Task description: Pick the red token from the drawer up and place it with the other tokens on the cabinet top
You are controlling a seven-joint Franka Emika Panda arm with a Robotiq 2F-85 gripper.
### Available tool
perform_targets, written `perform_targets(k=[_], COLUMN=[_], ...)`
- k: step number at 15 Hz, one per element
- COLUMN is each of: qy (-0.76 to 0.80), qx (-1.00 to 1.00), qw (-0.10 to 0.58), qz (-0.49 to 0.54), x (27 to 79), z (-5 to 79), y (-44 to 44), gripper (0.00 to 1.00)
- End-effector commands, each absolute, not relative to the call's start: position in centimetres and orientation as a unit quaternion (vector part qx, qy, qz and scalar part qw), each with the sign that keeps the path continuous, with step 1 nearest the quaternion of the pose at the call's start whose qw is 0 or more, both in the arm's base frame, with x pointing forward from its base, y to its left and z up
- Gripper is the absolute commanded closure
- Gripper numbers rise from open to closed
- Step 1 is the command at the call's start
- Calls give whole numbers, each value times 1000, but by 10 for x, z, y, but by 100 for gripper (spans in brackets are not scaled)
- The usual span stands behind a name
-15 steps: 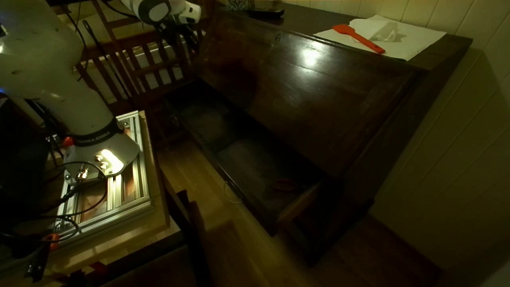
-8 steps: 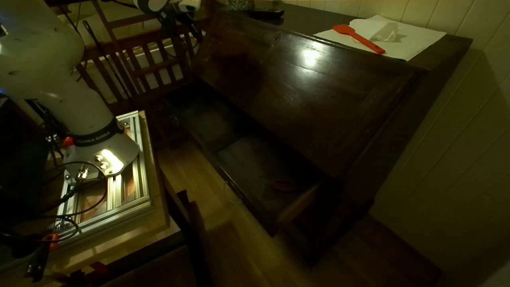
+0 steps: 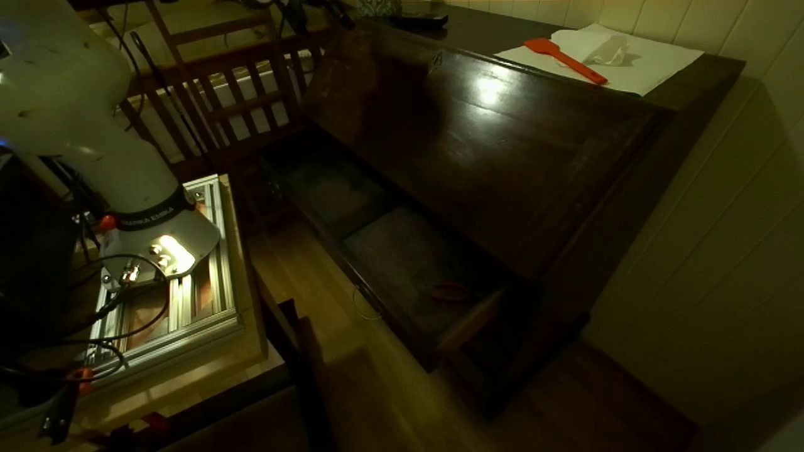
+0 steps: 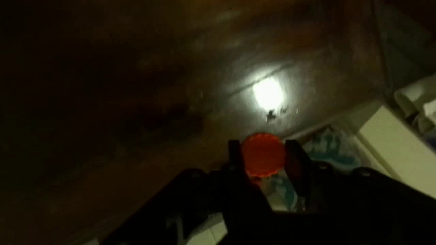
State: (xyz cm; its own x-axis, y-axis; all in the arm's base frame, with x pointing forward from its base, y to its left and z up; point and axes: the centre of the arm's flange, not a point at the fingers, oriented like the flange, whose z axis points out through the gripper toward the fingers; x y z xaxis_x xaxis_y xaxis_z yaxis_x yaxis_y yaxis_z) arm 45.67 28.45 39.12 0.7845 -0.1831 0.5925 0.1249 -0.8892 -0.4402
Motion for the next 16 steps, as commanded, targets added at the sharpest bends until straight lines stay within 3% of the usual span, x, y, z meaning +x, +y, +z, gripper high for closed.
perform_targets(k=[1,3,4,9,10,16], qy=[63,72,53,61,61,-50], qx=[-885,-876,-884,-878,-878,-885], qw=[238,239,246,250,250,242], qz=[-395,-412,-395,-403,-403,-395], x=[505,517,485,489,489,519], z=[426,439,436,442,442,434], y=[328,332,264,263,263,326], gripper=[89,89,64,64,89,89])
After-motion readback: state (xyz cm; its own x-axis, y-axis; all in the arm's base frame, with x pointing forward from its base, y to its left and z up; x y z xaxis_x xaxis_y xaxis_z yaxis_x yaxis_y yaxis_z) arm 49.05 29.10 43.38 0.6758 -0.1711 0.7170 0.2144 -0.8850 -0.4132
